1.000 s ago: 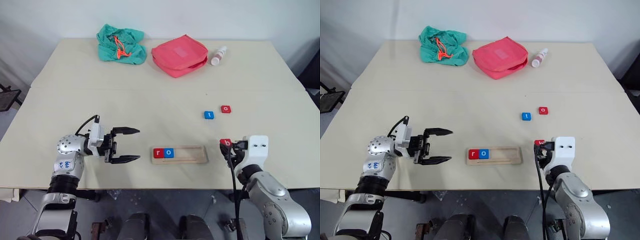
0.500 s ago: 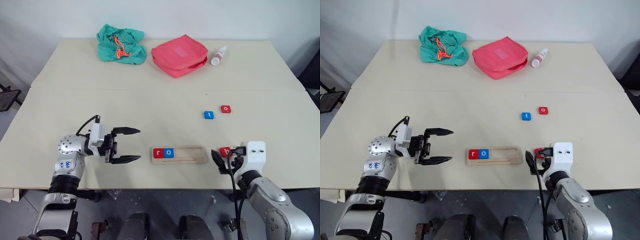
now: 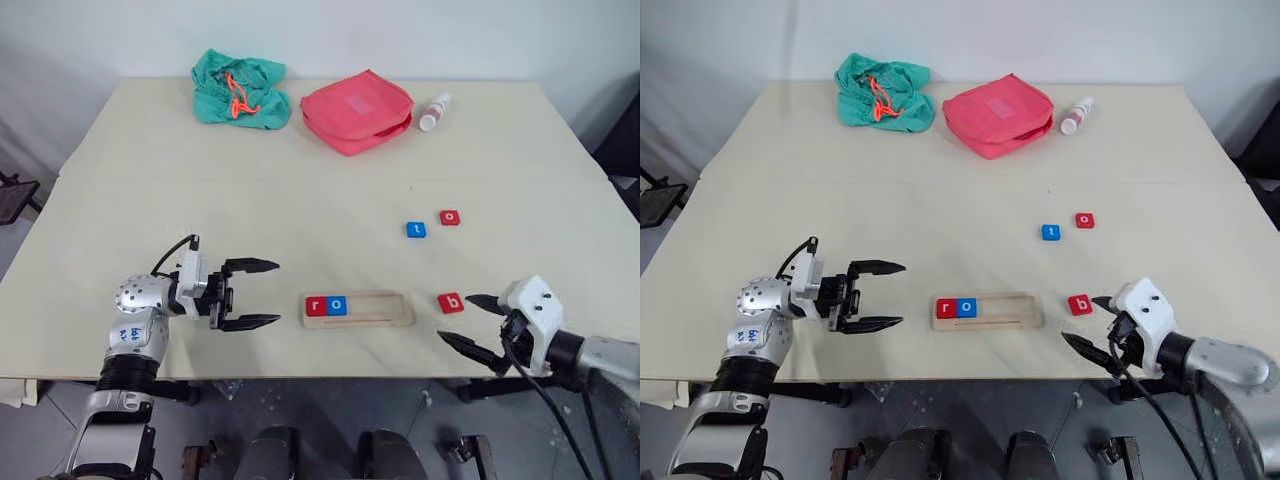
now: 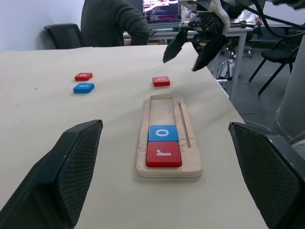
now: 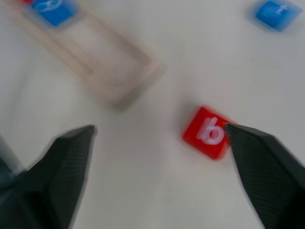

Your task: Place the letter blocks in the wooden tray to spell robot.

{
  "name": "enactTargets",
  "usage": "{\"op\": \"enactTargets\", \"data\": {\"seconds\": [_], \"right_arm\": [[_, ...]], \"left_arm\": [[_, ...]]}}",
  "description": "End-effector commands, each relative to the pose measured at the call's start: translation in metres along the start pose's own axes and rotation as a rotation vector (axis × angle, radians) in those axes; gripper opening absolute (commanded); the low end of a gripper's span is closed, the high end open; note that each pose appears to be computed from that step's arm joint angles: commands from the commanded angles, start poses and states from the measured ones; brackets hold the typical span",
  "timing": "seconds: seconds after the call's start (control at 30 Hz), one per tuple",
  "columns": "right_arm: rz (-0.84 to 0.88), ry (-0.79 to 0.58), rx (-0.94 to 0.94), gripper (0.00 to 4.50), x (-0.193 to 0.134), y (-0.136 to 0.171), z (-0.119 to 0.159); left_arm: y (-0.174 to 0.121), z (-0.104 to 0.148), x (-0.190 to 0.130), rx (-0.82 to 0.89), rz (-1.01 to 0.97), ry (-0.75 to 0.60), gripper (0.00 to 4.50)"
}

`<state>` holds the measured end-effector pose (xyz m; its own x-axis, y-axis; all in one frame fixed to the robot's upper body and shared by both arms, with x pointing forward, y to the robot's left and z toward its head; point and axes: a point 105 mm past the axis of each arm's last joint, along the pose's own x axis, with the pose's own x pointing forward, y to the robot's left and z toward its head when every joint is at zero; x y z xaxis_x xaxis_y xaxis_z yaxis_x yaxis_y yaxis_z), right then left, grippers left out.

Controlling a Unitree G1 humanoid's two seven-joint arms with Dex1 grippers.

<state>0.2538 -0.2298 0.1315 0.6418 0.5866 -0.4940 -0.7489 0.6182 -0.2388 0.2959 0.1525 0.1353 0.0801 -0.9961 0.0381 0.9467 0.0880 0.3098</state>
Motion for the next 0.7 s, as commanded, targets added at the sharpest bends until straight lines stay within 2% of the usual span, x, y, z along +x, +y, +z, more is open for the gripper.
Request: {"op": "enactTargets", "data": {"seconds": [0.03,0.2,0.53,0.7], "right_arm": [[0.142,0.066,-0.148,4.47,-0.002,-0.010,-0.006],[0.255,0.138,-0.298,4.47,0.002,-0.031,-0.014],[0.321,0.097,-0.406,4.47,0.032,-0.049,0.003],[0.355,0.110,-0.431,4.47,0.040,-0.049,0.000]], "left_arm": [[-0.003,0.008,-0.002,0.049,-0.004,-0.014,4.50],[-0.009,0.010,-0.006,0.056,0.018,-0.009,4.50],[-0.020,0.013,-0.015,0.058,0.064,0.014,4.50],[-0.022,0.015,-0.017,0.058,0.076,0.018,4.50]]}}
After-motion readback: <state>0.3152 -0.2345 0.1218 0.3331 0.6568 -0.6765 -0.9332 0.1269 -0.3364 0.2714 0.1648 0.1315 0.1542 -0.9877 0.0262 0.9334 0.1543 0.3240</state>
